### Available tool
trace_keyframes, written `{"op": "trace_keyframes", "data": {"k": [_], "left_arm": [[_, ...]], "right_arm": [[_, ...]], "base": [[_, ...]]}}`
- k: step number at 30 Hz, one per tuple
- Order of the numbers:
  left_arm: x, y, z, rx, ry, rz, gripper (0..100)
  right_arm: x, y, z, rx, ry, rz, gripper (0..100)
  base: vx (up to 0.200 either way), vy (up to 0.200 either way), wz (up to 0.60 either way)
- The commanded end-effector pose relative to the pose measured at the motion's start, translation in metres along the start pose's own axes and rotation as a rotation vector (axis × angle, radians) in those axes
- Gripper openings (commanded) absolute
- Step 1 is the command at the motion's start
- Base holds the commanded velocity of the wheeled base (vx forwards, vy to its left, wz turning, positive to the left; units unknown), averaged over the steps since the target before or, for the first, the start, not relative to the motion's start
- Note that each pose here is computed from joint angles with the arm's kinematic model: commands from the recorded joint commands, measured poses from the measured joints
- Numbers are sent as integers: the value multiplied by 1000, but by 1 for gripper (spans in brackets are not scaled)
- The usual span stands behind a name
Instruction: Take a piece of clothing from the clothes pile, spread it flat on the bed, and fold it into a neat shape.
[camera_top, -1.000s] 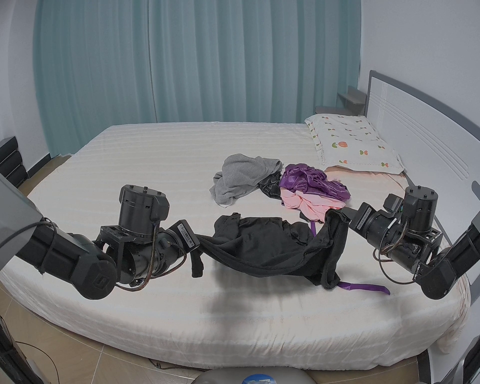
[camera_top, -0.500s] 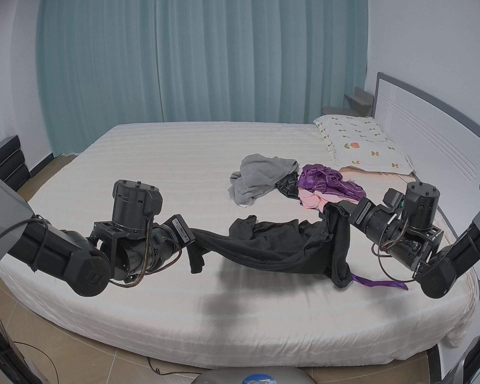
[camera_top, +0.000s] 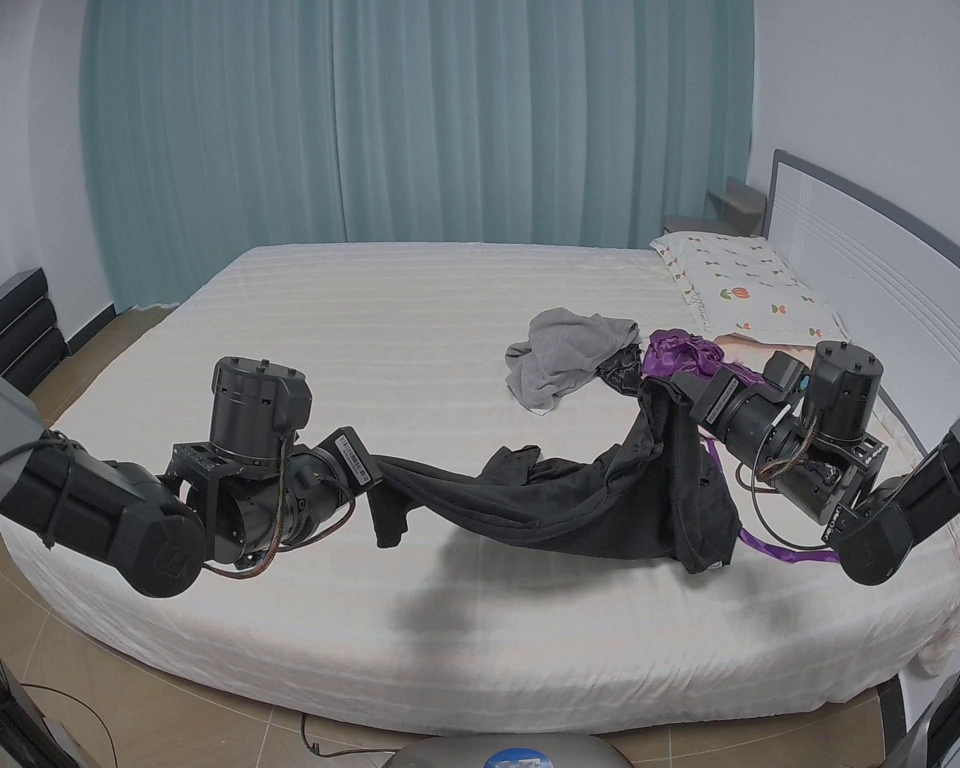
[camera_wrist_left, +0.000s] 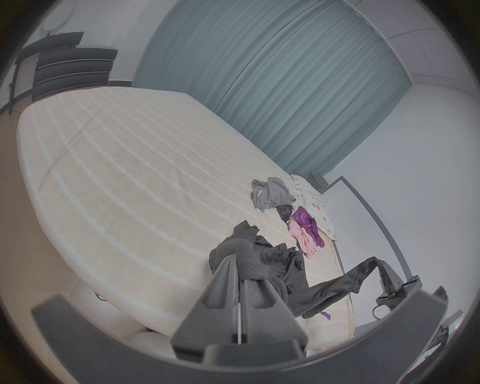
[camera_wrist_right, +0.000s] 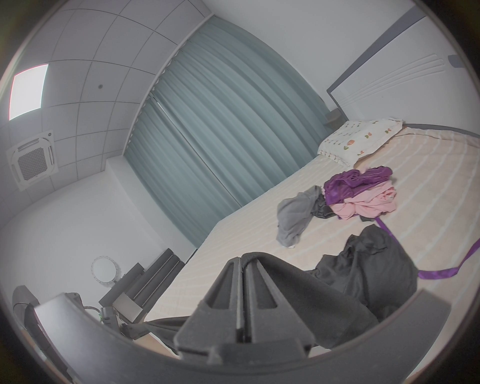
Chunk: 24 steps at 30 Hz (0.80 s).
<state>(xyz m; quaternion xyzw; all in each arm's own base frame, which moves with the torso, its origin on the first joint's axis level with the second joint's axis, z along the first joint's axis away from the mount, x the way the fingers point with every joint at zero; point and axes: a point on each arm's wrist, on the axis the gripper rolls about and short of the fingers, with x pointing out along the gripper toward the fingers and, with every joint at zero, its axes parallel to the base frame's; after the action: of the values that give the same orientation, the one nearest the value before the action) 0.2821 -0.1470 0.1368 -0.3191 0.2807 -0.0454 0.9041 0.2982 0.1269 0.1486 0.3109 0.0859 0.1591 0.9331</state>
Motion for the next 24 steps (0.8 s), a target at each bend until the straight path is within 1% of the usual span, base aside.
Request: {"op": "trace_keyframes", "data": {"k": [1,4,7,12,15,17,24], "left_arm": [[-10,0,2,-3,-9,-12,0],[-13,3,5,-9,-18,-6,0],[-18,4,5,-10,-20,-10,0],[-24,5,6,-11,-23,-16,0],[-32,4,8,-13,-35,-27,0],[-35,3,10,-15,-42,-35,0],[-35,4,9,-15,-41,-34,0]], "right_arm": [[-7,15,15,2,-51,52,0],[-10,20,20,2,-63,66,0],[-10,22,14,-10,-42,71,0],[-9,25,11,-12,-38,81,0],[-10,33,25,-9,-92,115,0],[-11,35,28,-9,-98,117,0],[-8,31,19,-11,-70,103,0]], "base": [[0,200,0],[0,200,0],[0,200,0],[0,200,0],[0,200,0],[0,200,0],[0,200,0]]}}
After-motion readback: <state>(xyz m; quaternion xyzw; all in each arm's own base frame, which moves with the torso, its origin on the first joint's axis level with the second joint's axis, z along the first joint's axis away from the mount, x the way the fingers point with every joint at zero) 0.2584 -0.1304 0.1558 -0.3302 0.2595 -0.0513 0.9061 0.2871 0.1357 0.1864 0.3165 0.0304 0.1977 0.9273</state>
